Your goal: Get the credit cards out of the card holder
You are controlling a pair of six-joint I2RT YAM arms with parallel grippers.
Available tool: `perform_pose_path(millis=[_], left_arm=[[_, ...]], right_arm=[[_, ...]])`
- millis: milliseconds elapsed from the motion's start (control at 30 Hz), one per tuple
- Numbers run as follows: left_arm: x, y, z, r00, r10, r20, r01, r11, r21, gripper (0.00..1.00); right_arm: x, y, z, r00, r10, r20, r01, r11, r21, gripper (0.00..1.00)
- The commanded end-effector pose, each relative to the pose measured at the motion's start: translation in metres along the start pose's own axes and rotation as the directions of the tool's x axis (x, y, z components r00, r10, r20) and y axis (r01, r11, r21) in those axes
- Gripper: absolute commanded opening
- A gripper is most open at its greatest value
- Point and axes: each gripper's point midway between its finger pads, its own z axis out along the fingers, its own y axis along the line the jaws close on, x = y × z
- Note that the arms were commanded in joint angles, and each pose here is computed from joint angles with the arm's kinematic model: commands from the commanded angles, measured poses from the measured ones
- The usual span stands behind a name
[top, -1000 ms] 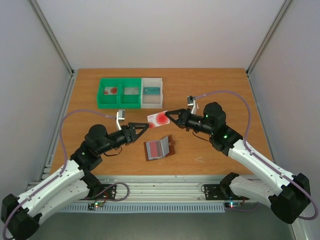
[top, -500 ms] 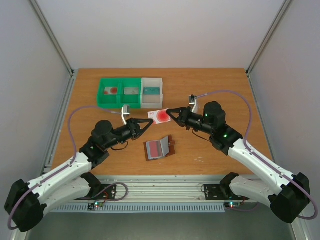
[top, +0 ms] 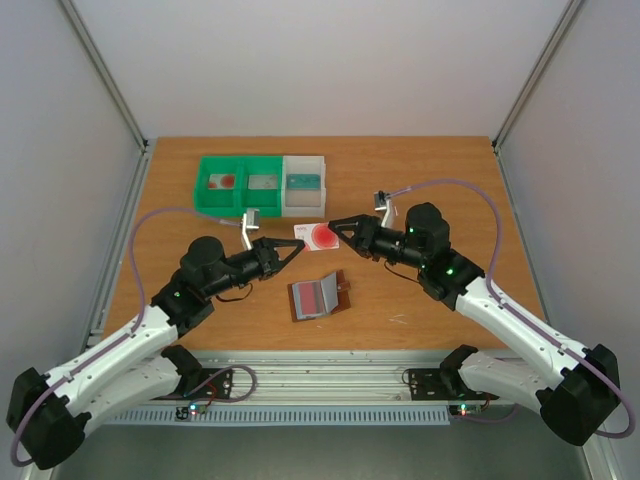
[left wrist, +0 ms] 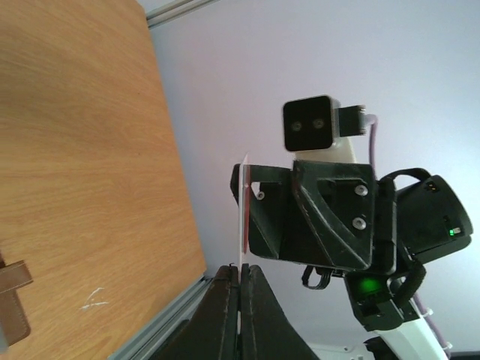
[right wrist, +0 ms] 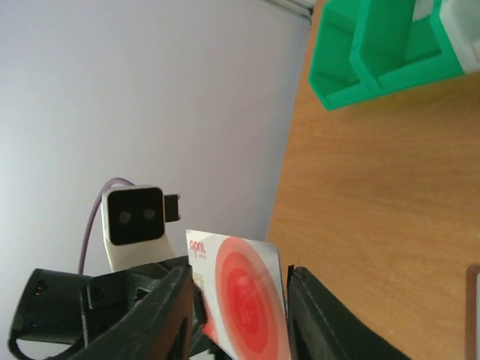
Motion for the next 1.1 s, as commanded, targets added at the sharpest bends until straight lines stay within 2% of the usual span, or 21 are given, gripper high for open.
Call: perform_pose_path(millis=[0, 100, 233, 300, 400, 700, 900, 1067], left_arm=[[-0.003, -0.007, -0.003, 0.998, 0.063, -0.015, -0.063, 0.998, -0.019, 0.01], [-0.001, -0.002, -0.004, 0.997, 0.069, -0.028, -0.070, 0.997, -0.039, 0.00], [-0.004, 0.009, -0.007, 0.997, 0.062, -0.039, -0.065, 0.995, -0.079, 0.00], [-0.009, 0.017, -0.011, 0.998, 0.049, -0.038, -0.053, 0.993, -0.104, 0.00], [-0.017, 0.037, -0.020, 0.999, 0.014, -0.031, -0.019, 0.984, -0.177, 0.00], [-0.052, 0.060, -0.041, 0.998, 0.049, -0.033, -0.057, 0.952, -0.301, 0.00], [-0.096, 0.086, -0.060, 0.996, 0.088, 0.012, -0.072, 0.881, -0.467, 0.00], [-0.138, 0.099, -0.069, 0.994, 0.095, 0.047, -0.057, 0.857, -0.513, 0.00]], right_arm=[[0.010, 0.010, -0.008, 0.992, -0.115, -0.047, 0.114, 0.993, -0.025, 0.41], [0.016, 0.007, -0.018, 0.984, -0.163, -0.067, 0.164, 0.986, 0.007, 0.57], [0.021, 0.003, -0.031, 0.973, -0.218, -0.080, 0.223, 0.974, 0.051, 0.87], [0.024, 0.002, -0.036, 0.969, -0.232, -0.087, 0.238, 0.969, 0.066, 0.96], [0.028, 0.003, -0.042, 0.962, -0.255, -0.095, 0.261, 0.963, 0.060, 0.98], [0.040, -0.012, -0.051, 0.950, -0.277, -0.143, 0.293, 0.951, 0.104, 0.98], [0.041, -0.010, -0.058, 0.933, -0.324, -0.155, 0.342, 0.933, 0.111, 0.98], [0.040, -0.010, -0.061, 0.926, -0.344, -0.156, 0.364, 0.923, 0.125, 0.99]])
